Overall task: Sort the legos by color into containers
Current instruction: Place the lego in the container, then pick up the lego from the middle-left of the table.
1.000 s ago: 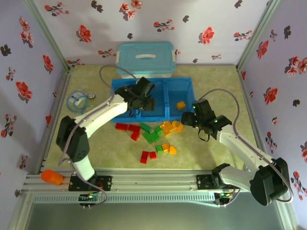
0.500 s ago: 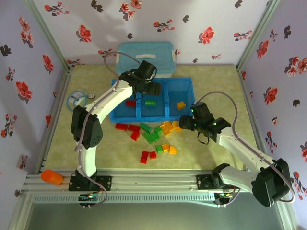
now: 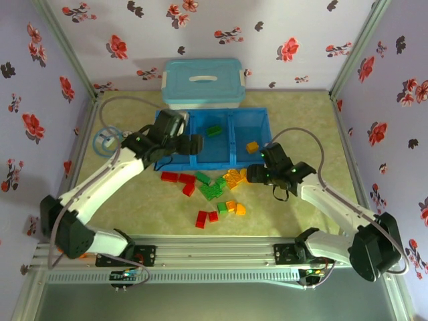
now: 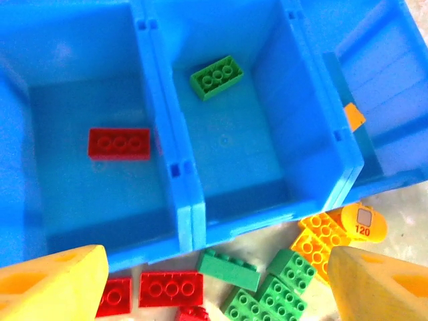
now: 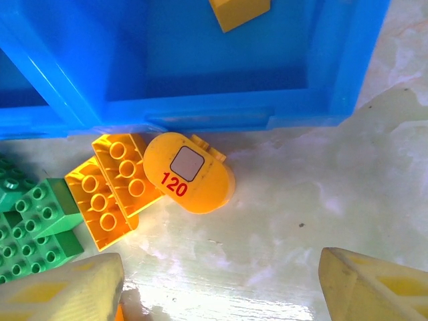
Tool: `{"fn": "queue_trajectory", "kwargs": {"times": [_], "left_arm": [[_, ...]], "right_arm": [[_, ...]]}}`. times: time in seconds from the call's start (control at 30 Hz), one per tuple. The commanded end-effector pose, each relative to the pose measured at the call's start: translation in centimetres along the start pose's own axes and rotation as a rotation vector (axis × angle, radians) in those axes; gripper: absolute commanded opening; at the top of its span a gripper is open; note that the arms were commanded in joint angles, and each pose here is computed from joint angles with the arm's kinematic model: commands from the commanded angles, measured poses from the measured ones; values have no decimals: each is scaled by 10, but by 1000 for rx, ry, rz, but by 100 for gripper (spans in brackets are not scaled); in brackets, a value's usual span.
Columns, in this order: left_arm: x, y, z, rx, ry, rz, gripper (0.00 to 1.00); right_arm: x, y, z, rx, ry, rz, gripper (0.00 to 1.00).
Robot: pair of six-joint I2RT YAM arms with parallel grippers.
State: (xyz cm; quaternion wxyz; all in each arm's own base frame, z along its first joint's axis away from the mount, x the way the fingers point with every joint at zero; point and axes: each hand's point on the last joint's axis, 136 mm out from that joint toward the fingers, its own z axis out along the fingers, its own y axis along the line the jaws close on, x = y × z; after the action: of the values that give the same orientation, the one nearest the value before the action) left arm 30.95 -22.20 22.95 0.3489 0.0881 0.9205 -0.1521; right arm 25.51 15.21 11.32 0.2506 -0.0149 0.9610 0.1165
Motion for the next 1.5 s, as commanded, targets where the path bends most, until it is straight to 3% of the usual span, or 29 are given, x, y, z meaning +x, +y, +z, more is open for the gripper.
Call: {"fn": "queue_trajectory", "kwargs": {"times": [0.0,0.27,0.4,0.8,1.47], "left_arm": [[27,10,-4,8,2,-57,84],[109,58,15,-90,121,-159,77],[129,84,33,-158,172,-219,78],[148,105,76,-216,267,-198,87],[145,112,106,-240,336,-130,84]], "right_arm": [[-3,15,-1,-24,16,-57,77],[4,30,13,-11,52,-98,75],[0,34,12,-23,34,-90,75],[5,22,5,-1,4,-78,75],[5,16,6,27,-12,-75,75]]}}
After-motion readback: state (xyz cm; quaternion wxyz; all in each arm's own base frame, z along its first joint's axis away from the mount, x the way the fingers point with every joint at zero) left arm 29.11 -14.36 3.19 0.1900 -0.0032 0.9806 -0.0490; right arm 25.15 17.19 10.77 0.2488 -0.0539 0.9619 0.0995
